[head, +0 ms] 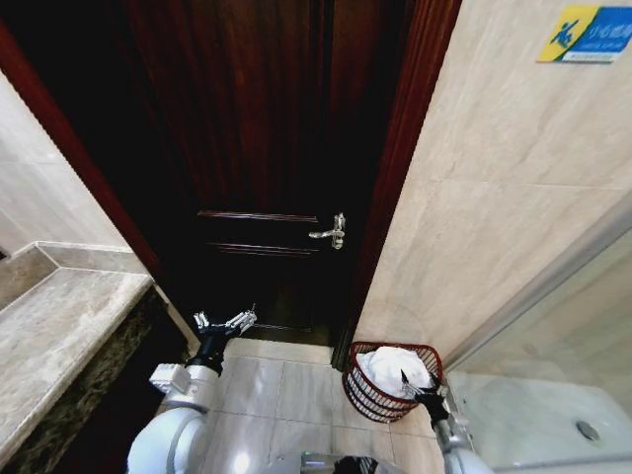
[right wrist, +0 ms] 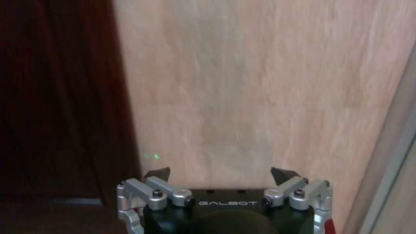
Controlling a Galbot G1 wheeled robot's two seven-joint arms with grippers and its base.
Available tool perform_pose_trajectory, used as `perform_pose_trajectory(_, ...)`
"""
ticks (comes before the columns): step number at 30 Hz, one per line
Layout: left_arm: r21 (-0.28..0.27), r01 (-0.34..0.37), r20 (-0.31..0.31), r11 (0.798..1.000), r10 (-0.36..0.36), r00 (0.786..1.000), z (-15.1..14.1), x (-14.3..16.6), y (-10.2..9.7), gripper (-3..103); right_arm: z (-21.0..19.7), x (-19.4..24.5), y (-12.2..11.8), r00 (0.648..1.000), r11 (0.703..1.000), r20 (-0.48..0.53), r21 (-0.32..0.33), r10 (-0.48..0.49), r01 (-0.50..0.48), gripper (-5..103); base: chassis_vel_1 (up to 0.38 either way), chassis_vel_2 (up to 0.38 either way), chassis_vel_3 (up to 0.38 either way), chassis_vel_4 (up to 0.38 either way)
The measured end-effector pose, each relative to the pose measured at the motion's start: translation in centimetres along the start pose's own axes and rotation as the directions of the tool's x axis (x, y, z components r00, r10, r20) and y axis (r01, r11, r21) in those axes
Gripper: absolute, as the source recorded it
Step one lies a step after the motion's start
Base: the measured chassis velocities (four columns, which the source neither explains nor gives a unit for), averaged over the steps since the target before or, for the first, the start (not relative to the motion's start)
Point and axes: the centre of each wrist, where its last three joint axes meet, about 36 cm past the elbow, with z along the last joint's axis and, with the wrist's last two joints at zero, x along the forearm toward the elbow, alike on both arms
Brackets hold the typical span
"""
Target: Discard the used towel into the hamper.
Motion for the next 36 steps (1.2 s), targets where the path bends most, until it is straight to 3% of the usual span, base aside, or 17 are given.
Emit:
perform_pose_trajectory(5,0.000,0.000,0.000,1.000,0.000,1.000,0.0,0.0,0.0,100,-4.1,2.4,2.6,0.995,1.000,0.096,0.016,-0.017,0.016,100,0.000,0.000,0.000,0.000)
perform_pose_trajectory(14,0.000,0.000,0.000,1.000,0.000,1.000,0.0,0.0,0.0,100,-11.9,3.3,5.2,0.972,0.997,0.229,0.063,-0.052,0.039,100,0.000,0.000,0.000,0.000)
perform_pose_trajectory(26,0.000,0.000,0.000,1.000,0.000,1.000,0.0,0.0,0.0,100,-18.6,4.2,6.4,0.936,0.997,0.347,0.070,-0.052,0.030,100,0.000,0.000,0.000,0.000)
perform_pose_trajectory(36,0.000,0.000,0.000,1.000,0.000,1.000,0.0,0.0,0.0,100,-21.9,5.4,6.9,0.907,0.997,0.416,0.070,-0.067,0.042,100,0.000,0.000,0.000,0.000)
